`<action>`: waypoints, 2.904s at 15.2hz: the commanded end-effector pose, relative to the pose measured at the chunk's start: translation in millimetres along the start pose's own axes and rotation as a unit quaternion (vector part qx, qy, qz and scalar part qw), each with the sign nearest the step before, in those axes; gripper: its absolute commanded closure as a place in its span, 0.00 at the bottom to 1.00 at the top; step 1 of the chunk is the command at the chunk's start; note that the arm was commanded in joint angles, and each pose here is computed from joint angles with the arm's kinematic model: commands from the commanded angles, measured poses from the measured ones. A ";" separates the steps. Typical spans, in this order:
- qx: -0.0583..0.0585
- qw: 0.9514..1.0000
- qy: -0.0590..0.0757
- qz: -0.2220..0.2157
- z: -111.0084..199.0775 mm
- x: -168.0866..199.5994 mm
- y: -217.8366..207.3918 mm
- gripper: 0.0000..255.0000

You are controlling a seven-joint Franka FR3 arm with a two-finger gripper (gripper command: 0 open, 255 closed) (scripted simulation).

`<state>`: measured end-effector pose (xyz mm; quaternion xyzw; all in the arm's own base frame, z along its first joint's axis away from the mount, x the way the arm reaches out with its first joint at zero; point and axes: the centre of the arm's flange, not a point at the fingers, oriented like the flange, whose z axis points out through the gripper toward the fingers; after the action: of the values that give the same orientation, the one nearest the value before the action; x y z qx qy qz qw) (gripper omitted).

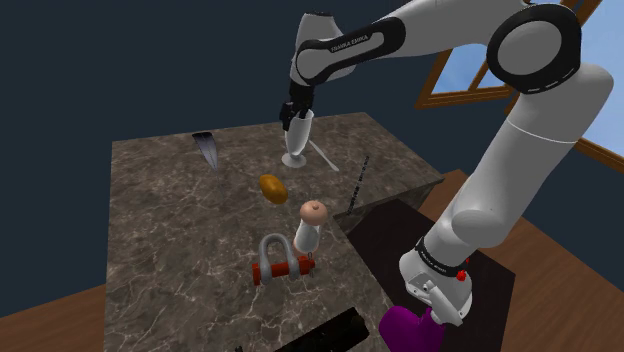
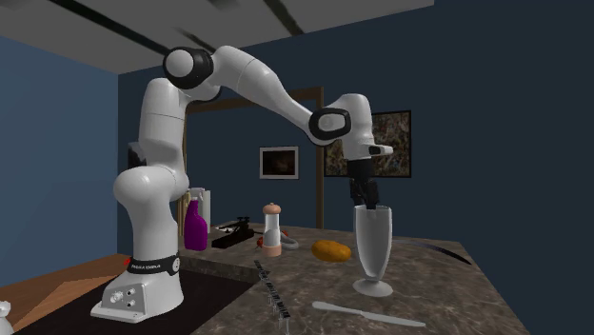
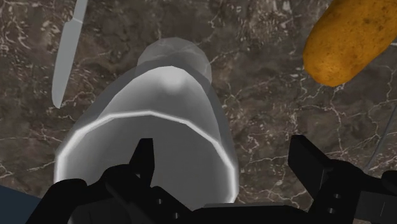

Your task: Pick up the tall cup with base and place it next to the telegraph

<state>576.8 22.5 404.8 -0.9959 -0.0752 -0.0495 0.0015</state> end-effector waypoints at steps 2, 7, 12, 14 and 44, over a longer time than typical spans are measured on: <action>0.000 1.000 0.000 0.000 0.4 0.1 0.1 0.00; 0.000 1.000 0.000 0.000 0.4 0.0 0.1 1.00; 0.000 1.000 0.000 0.000 0.3 0.0 0.1 1.00; 0.000 1.000 0.000 0.000 0.3 0.0 0.0 1.00; 0.000 1.000 0.000 0.000 -152.0 15.2 0.7 1.00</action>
<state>576.6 22.3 551.4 -0.9960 -0.0752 -0.0493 0.0016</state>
